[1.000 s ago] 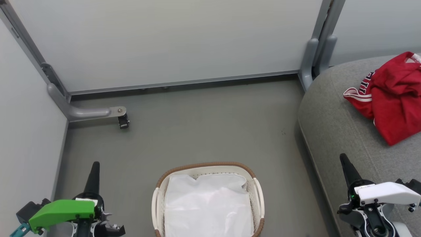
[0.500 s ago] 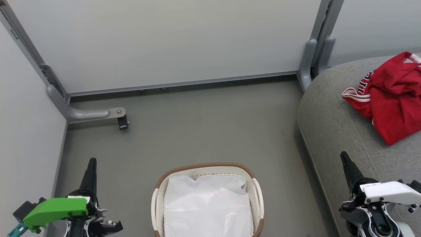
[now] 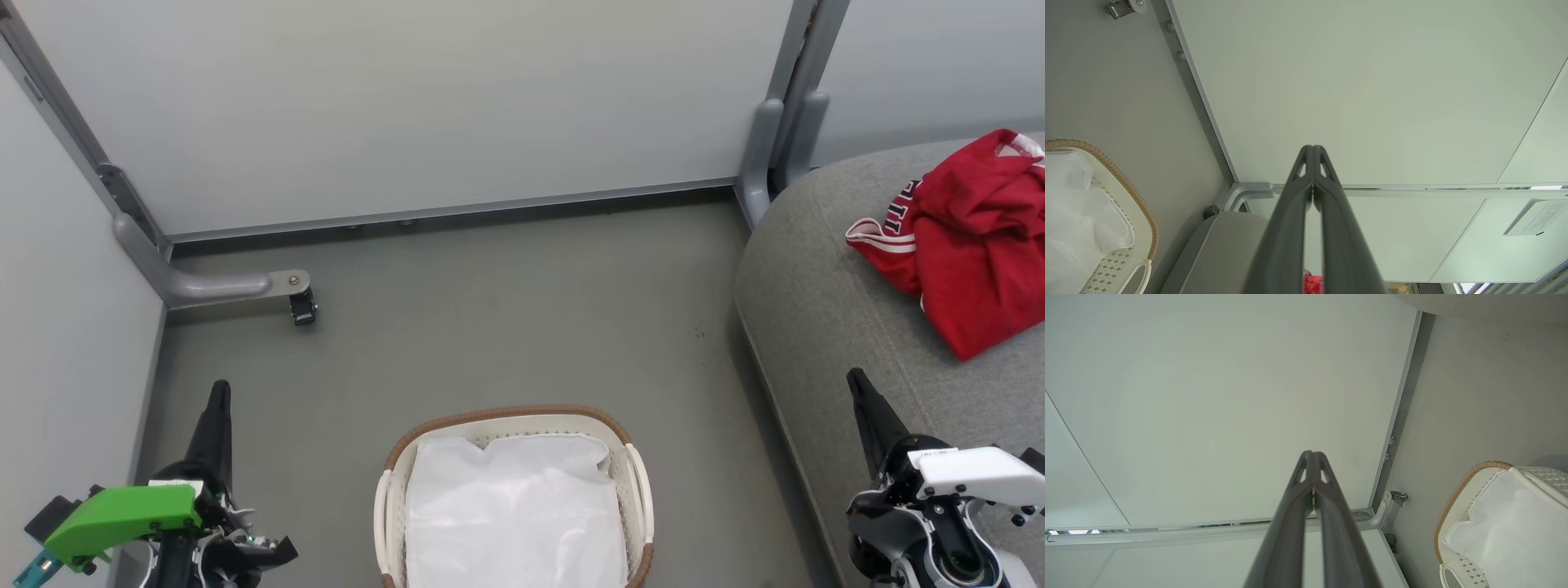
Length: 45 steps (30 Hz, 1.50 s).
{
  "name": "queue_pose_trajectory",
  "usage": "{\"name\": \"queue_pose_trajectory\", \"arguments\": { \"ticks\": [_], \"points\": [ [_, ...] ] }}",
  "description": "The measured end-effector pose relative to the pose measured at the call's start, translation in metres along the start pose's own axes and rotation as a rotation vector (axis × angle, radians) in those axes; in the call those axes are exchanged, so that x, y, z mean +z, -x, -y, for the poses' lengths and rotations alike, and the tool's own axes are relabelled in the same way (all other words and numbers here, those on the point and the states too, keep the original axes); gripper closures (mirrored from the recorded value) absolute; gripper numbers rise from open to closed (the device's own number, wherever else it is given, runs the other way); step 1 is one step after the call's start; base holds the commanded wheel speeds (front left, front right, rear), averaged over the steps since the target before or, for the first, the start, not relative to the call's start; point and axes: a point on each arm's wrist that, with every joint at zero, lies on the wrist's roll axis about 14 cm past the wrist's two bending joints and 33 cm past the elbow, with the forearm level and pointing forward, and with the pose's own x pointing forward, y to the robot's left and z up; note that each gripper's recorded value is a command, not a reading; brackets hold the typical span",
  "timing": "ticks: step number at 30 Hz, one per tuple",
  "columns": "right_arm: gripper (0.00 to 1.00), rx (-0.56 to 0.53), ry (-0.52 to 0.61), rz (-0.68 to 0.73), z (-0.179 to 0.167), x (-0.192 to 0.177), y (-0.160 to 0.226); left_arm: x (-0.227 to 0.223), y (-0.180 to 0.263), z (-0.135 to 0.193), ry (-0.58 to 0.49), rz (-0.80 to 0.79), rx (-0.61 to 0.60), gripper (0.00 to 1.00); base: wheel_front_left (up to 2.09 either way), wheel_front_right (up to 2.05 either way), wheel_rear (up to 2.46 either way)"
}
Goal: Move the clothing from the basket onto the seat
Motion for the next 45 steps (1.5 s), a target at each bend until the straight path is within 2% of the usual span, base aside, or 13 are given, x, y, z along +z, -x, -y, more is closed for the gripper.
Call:
{"name": "queue_pose_trajectory", "arguments": {
  "ticks": [45],
  "points": [
    [1.0, 0.001, 0.0, 0.0, -0.0004, 0.0002, -0.0001, 0.0007, -0.0007, 0.0014, 0.004, 0.003, -0.004, 1.0, 0.0, 0.0, 0.0]
  ]
}}
